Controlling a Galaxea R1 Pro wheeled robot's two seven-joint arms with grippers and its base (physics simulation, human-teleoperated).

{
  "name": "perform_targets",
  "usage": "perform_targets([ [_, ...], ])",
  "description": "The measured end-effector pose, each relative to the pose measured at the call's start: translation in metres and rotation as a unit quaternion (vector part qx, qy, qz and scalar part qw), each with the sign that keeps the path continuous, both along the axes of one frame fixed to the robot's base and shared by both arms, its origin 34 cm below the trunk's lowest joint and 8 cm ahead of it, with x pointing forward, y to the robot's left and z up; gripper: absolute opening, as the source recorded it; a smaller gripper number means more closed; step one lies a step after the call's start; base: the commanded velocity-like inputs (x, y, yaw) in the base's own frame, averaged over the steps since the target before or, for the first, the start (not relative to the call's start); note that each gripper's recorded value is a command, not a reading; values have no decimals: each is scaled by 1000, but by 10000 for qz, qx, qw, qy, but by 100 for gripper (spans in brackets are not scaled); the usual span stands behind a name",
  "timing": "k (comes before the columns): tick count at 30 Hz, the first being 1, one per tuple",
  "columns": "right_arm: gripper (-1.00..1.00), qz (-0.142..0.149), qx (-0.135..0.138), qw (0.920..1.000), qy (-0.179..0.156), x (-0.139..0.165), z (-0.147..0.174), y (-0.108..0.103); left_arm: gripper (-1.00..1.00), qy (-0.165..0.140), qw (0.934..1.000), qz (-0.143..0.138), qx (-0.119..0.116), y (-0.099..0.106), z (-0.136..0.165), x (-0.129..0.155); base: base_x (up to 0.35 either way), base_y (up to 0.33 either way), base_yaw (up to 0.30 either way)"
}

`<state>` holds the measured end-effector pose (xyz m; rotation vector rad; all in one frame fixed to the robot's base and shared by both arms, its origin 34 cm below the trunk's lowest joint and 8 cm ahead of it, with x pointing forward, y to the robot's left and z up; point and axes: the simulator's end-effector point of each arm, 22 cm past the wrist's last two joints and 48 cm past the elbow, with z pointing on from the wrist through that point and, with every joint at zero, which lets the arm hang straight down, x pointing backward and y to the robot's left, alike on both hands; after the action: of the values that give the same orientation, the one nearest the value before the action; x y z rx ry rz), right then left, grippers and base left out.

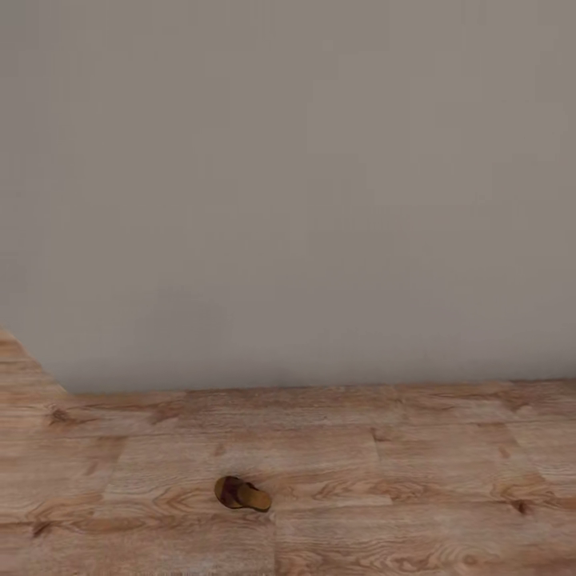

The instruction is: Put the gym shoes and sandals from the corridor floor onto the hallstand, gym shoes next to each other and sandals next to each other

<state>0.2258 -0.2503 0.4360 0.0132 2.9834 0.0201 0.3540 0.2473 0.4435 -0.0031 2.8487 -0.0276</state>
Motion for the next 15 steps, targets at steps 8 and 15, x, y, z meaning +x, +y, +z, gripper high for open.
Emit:
perform_targets([
  [8,100,0,0,10000,24,-2,0,0,100,24,10000,0,0,0,-1,-2,0,0,268],
  [15,100,0,-1,10000,47,-4,-1,0,100,44,10000,0,0,0,-2,-3,0,0,268],
])
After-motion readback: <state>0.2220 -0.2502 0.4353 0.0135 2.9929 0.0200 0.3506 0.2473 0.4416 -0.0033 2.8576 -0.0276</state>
